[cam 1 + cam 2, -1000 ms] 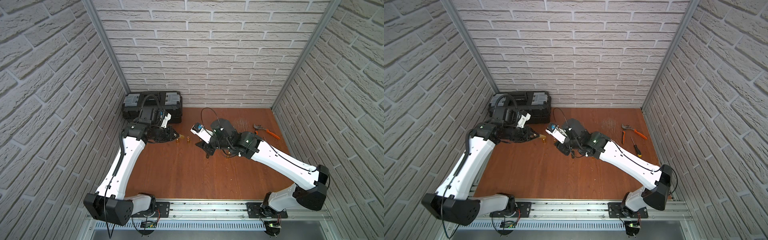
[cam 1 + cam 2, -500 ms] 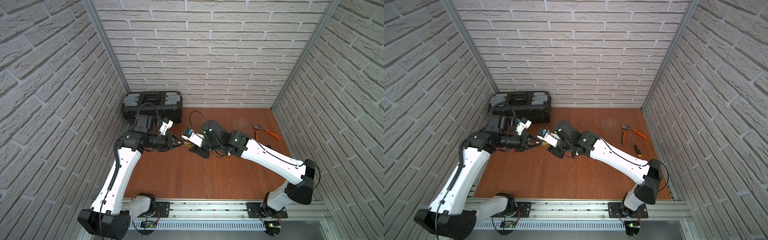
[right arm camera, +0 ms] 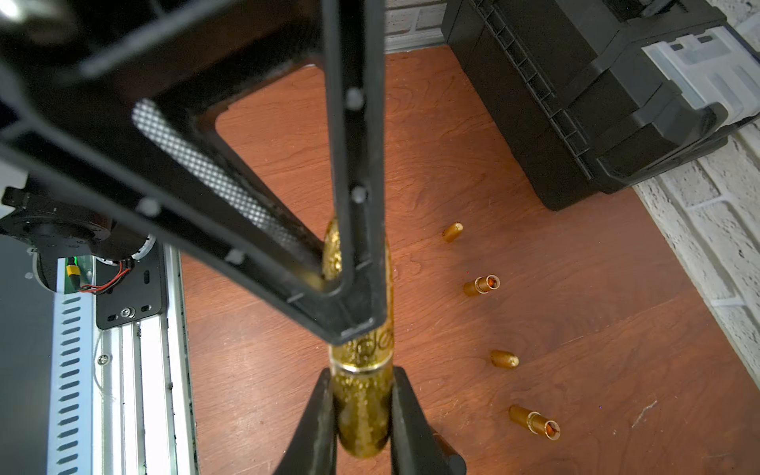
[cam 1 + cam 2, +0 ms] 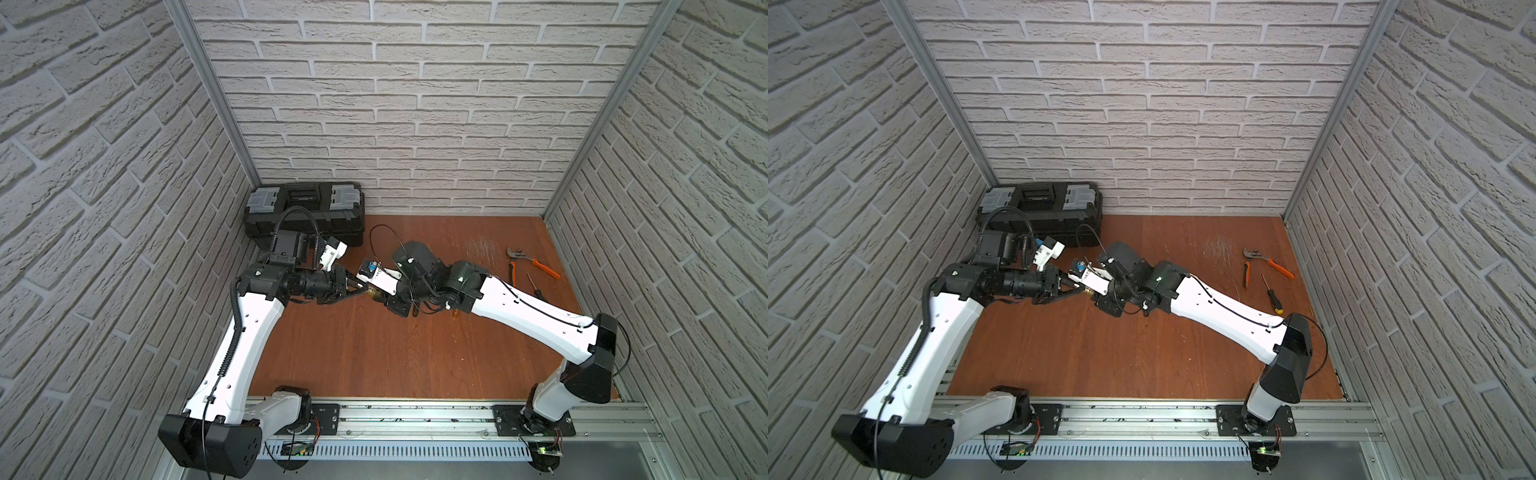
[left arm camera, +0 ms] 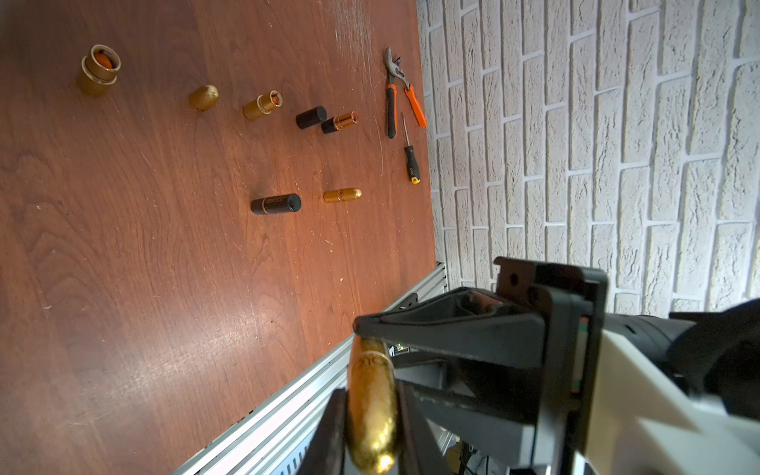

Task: Open the lipstick cap
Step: Open the cover of the lipstick.

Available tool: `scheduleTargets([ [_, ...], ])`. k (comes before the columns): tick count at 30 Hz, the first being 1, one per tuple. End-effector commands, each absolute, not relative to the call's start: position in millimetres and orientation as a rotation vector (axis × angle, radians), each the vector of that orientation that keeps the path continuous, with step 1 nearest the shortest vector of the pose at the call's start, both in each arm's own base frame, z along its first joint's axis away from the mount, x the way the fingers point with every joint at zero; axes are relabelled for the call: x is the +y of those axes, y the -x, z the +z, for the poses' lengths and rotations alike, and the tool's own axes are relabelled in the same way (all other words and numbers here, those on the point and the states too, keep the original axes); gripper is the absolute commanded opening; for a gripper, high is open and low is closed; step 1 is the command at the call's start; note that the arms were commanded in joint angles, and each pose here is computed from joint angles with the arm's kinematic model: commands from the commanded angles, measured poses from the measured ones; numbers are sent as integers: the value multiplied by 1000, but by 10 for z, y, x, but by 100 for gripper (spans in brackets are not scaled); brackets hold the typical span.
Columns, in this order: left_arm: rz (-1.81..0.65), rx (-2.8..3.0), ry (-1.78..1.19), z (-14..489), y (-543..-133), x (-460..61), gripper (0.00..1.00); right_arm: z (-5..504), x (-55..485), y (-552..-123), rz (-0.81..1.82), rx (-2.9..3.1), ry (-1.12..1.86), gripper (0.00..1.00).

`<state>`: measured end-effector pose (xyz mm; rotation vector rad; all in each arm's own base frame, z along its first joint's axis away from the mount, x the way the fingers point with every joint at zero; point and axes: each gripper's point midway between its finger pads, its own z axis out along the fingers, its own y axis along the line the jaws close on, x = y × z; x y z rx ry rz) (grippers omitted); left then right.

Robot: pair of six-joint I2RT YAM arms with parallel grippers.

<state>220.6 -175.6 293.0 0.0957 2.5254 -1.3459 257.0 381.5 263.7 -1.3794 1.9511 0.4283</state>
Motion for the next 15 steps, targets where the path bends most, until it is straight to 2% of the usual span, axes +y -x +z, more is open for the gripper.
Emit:
scheduleTargets([
  [1, -1326, 2524, -131, 2960, -2218, -1726, 12, 2814, 3819, -2630, 405, 1893, 1328, 4],
  [15, -1328, 2415, 10, 3149, -2455, -1426, 8, 2586, 3521, -2745, 227, 1941, 1249, 3],
])
